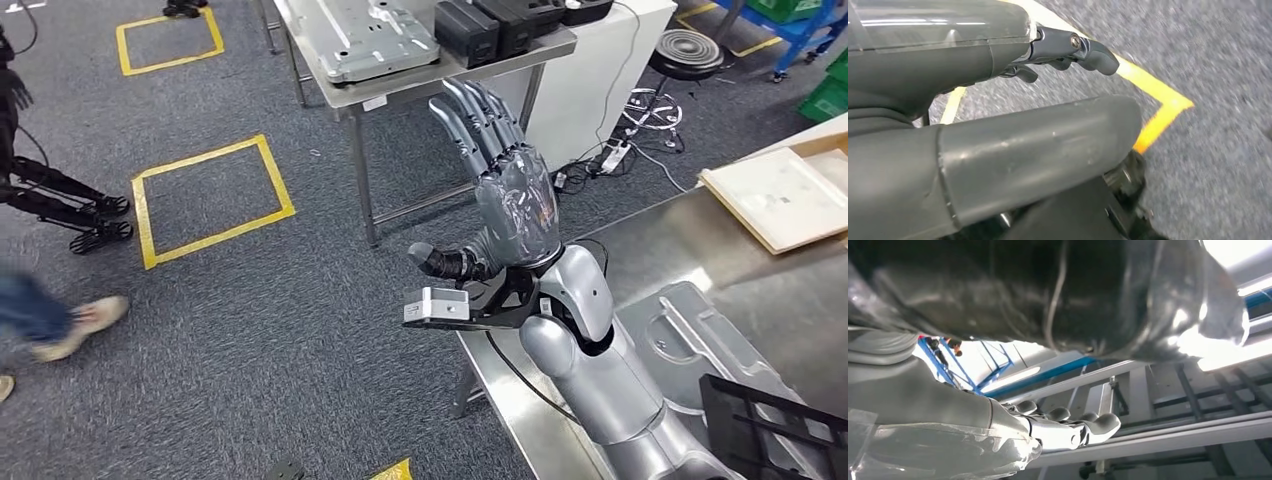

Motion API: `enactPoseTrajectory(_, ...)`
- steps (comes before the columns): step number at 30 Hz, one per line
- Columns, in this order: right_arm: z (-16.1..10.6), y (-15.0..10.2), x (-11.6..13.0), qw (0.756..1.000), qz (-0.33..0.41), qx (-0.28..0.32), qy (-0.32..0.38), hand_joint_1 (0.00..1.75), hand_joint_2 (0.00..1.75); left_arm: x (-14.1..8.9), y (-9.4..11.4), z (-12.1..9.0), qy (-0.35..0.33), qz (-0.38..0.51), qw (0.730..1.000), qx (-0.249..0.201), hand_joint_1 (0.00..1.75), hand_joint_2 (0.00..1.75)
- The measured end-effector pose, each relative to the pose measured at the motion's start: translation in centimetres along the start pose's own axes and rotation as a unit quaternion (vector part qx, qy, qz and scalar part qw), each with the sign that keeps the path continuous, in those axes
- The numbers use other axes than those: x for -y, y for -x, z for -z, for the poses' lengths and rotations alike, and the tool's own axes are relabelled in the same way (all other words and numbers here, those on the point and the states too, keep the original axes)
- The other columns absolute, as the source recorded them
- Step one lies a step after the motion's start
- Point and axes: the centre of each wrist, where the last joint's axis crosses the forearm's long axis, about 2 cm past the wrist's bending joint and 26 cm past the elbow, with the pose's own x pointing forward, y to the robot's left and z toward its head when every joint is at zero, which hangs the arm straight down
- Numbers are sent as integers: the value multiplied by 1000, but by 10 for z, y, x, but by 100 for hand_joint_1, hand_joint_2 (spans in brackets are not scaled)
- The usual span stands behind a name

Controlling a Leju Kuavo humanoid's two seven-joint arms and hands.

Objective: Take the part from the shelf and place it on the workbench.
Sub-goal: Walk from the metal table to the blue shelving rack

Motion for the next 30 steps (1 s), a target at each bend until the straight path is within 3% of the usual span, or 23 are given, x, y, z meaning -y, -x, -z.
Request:
enactPoseTrajectory(12,-9,-3,-4,1000,14,6,2,0,0,-6,-11,3,-11,12,999,30,0,0)
enactPoseTrajectory(23,-19,-6,-9,1000,26,1,11,0,0,-24,16,-8,-43,22,999,2,0,0)
enactPoseTrajectory(30,-18,-8,-9,999,30,0,16,0,0,-28,22,-11,-48,24,999,-1,0,0)
